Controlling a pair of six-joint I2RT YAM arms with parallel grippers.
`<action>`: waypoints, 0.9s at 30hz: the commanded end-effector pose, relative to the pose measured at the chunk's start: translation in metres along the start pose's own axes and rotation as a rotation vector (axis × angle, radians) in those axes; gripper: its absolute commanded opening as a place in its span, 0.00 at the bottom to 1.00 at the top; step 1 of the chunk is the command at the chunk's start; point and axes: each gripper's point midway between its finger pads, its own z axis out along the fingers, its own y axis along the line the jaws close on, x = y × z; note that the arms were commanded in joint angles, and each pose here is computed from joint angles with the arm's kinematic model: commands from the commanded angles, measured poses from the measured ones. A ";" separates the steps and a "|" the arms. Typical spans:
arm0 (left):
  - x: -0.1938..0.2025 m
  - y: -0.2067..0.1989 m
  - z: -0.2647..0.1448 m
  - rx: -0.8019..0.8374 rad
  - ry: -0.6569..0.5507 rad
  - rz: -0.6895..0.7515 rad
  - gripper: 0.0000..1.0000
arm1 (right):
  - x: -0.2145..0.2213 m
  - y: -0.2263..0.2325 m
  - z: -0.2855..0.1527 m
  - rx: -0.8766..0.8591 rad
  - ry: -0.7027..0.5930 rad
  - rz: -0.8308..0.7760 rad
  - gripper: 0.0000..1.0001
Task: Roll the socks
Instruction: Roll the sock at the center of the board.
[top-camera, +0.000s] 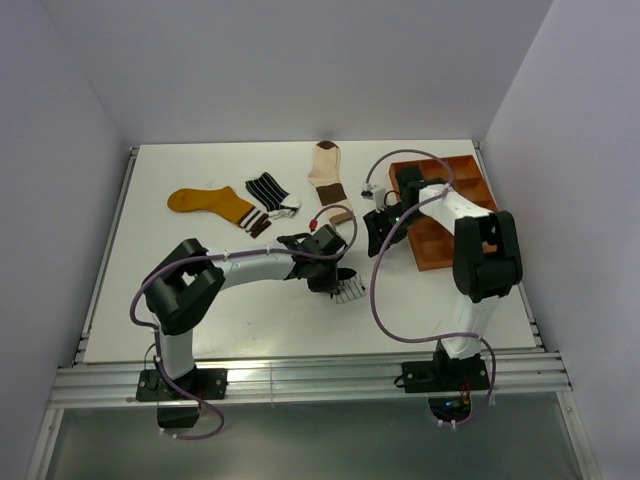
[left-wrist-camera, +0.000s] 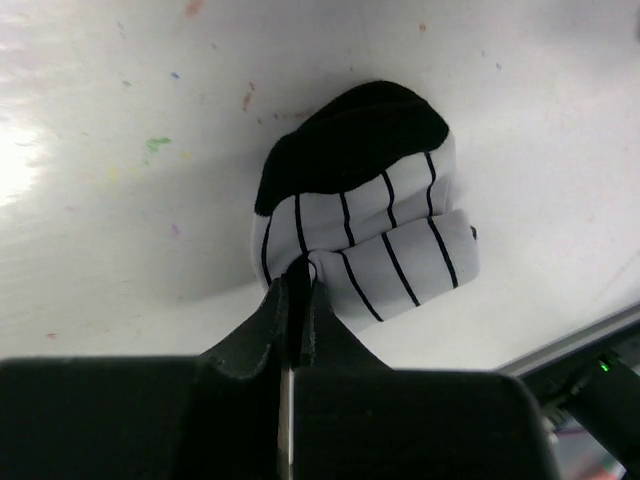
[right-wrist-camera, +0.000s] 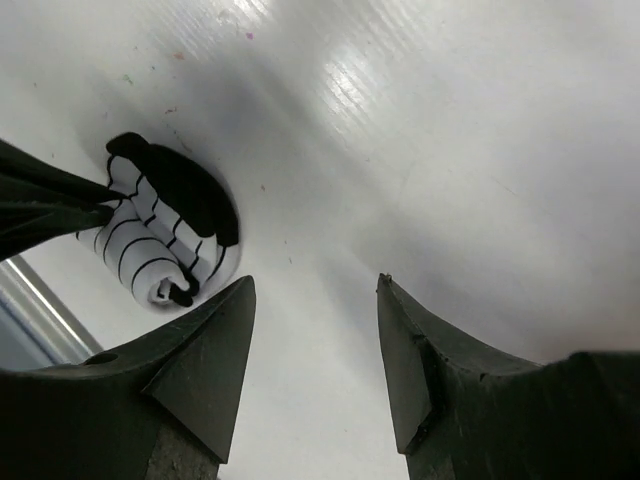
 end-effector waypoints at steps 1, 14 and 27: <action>0.021 0.001 -0.001 0.019 0.160 -0.049 0.00 | -0.021 -0.003 -0.027 0.047 -0.139 -0.136 0.59; 0.020 0.021 0.006 0.003 0.369 -0.180 0.00 | 0.022 0.046 -0.040 0.157 -0.269 -0.660 0.61; 0.011 0.009 0.008 0.005 0.394 -0.215 0.00 | 0.047 0.112 0.006 0.182 -0.234 -1.097 0.68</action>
